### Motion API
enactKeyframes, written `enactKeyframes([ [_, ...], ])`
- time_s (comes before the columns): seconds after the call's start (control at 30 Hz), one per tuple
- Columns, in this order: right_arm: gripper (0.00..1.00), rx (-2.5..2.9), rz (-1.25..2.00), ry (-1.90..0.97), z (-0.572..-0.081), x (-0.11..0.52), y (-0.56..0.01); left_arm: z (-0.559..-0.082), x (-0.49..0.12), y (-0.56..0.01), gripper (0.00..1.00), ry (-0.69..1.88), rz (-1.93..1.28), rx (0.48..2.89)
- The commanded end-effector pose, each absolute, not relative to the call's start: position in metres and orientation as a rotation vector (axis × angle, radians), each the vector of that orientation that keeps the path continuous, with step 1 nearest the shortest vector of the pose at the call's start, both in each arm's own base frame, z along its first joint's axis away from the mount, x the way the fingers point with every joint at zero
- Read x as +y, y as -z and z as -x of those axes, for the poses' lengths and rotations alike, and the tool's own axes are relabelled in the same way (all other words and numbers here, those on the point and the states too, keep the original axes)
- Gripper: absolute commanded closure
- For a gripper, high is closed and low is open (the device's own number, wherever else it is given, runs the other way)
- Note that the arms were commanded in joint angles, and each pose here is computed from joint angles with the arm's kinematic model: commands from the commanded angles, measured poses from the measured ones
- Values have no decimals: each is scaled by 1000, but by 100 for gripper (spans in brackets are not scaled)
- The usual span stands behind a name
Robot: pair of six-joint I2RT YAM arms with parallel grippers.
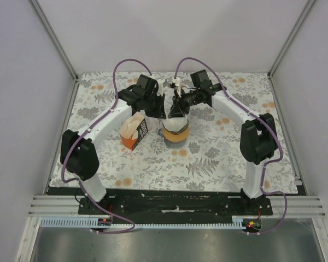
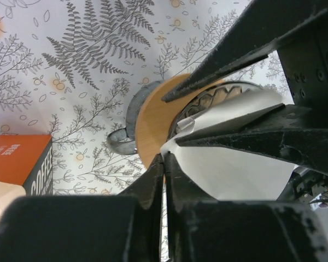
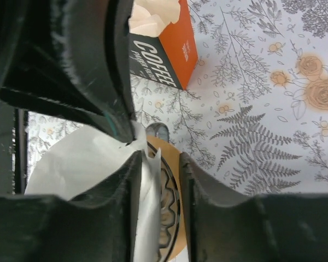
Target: Place the coffee filter in the dripper
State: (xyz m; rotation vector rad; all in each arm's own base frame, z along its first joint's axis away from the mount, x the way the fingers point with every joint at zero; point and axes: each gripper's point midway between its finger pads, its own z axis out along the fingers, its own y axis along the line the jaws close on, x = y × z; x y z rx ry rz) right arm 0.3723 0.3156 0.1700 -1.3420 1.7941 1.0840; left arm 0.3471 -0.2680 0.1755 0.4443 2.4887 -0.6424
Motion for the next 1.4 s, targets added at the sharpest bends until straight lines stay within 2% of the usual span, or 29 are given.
enactKeyframes([
  [0.0, 53, 1767, 1313, -980, -380, 314, -192, -344, -283, -191, 95, 706, -498, 2422],
  [0.07, 44, 1841, 1247, -908, -387, 305, -193, -344, -284, -192, 95, 706, -496, 2421],
  [0.17, 40, 1948, 1147, -803, -392, 291, -190, -346, -283, -191, 94, 698, -488, 2420],
  [0.37, 34, 2087, 988, -657, -389, 264, -184, -346, -285, -193, 92, 704, -485, 2420],
  [0.57, 34, 2211, 906, -573, -380, 244, -169, -345, -284, -190, 91, 686, -483, 2427],
  [0.7, 42, 2255, 937, -627, -367, 254, -155, -346, -285, -189, 91, 685, -483, 2429],
  [0.97, 80, 2263, 978, -619, -361, 263, -149, -345, -285, -187, 89, 683, -488, 2433],
  [1.1, 96, 2259, 988, -611, -361, 264, -149, -343, -285, -186, 89, 684, -490, 2436],
  [1.13, 96, 2259, 988, -611, -361, 264, -149, -343, -285, -186, 89, 686, -489, 2438],
  [1.17, 95, 2258, 988, -613, -361, 264, -149, -343, -285, -184, 89, 683, -489, 2441],
  [1.27, 64, 2264, 976, -609, -360, 262, -153, -343, -285, -185, 89, 682, -488, 2438],
  [1.37, 48, 2270, 921, -589, -360, 259, -164, -343, -285, -187, 89, 677, -487, 2434],
])
